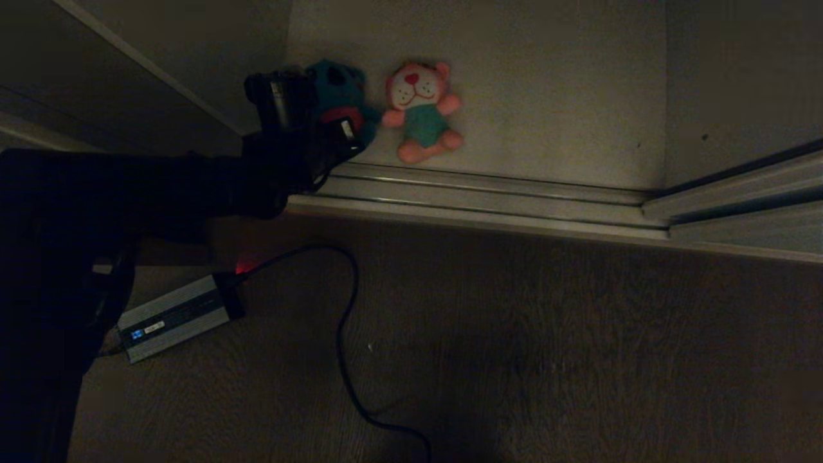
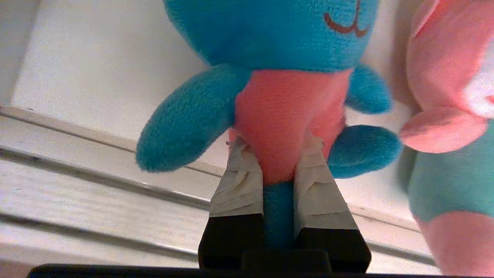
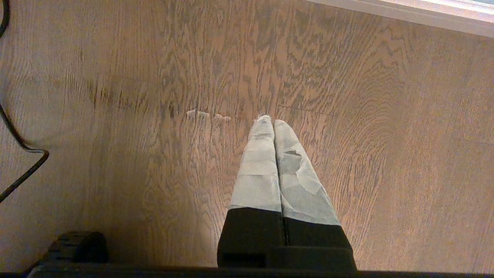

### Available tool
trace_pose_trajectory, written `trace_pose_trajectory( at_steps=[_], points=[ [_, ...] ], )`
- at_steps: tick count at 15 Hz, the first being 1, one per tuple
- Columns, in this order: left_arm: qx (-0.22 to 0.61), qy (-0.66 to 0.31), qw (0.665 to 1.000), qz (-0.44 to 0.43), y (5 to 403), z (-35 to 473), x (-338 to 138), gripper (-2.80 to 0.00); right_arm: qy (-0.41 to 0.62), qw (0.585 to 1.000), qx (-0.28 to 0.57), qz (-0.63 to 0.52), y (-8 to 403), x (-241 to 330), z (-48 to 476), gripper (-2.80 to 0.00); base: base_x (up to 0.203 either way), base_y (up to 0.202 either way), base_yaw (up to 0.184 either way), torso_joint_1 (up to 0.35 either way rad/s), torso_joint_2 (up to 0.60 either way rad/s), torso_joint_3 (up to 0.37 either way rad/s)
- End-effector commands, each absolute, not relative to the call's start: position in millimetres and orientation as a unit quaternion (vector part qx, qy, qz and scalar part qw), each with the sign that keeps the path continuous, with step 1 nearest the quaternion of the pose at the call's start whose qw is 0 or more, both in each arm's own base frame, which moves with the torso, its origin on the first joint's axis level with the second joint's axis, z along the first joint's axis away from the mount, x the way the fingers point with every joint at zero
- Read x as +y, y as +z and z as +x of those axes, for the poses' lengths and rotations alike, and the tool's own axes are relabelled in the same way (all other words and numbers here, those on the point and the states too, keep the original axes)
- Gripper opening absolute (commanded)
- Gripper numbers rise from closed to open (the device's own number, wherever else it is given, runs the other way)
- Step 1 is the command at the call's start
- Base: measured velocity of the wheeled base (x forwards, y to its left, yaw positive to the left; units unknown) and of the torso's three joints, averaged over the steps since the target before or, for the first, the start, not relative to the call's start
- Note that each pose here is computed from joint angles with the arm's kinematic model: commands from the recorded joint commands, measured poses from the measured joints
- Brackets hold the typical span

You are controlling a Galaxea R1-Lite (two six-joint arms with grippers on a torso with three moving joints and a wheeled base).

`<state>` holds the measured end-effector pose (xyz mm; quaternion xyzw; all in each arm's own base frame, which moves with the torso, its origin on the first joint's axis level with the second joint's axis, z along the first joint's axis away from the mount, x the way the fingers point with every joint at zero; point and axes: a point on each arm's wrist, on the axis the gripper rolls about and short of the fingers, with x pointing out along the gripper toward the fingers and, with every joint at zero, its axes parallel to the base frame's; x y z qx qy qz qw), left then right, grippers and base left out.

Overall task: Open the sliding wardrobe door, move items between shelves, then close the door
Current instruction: Place the blue doll on the higher shelf

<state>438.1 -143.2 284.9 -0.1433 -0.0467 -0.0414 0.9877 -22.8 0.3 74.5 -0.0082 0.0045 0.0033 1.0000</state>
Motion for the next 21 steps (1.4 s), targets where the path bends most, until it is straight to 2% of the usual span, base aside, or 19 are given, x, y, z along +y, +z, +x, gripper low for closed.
trace_pose_trajectory(
  at_steps=[1,8,15,21],
  points=[
    [-0.061,-0.049,0.987,-0.140,316.9,413.4,-137.4,-2.80,0.004,1.000,0.005,-0.008,73.7,0.3,-22.7,-2.80,0.000,0.000,0.000,0.000,0.00,0.000],
    [0.028,-0.088,0.990,-0.106,316.4,342.0,-144.4,-2.80,0.004,1.000,0.005,-0.009,73.7,0.3,-22.7,-2.80,0.000,0.000,0.000,0.000,0.00,0.000],
    [0.042,-0.109,0.989,-0.095,355.0,237.6,-111.9,-2.80,0.004,1.000,0.005,-0.008,73.7,0.3,-22.7,-2.80,0.000,0.000,0.000,0.000,0.00,0.000],
    [0.123,-0.155,0.978,-0.064,314.8,156.6,-81.8,-2.80,0.004,1.000,0.005,-0.008,73.7,0.3,-22.7,-2.80,0.000,0.000,0.000,0.000,0.00,0.000]
  ],
)
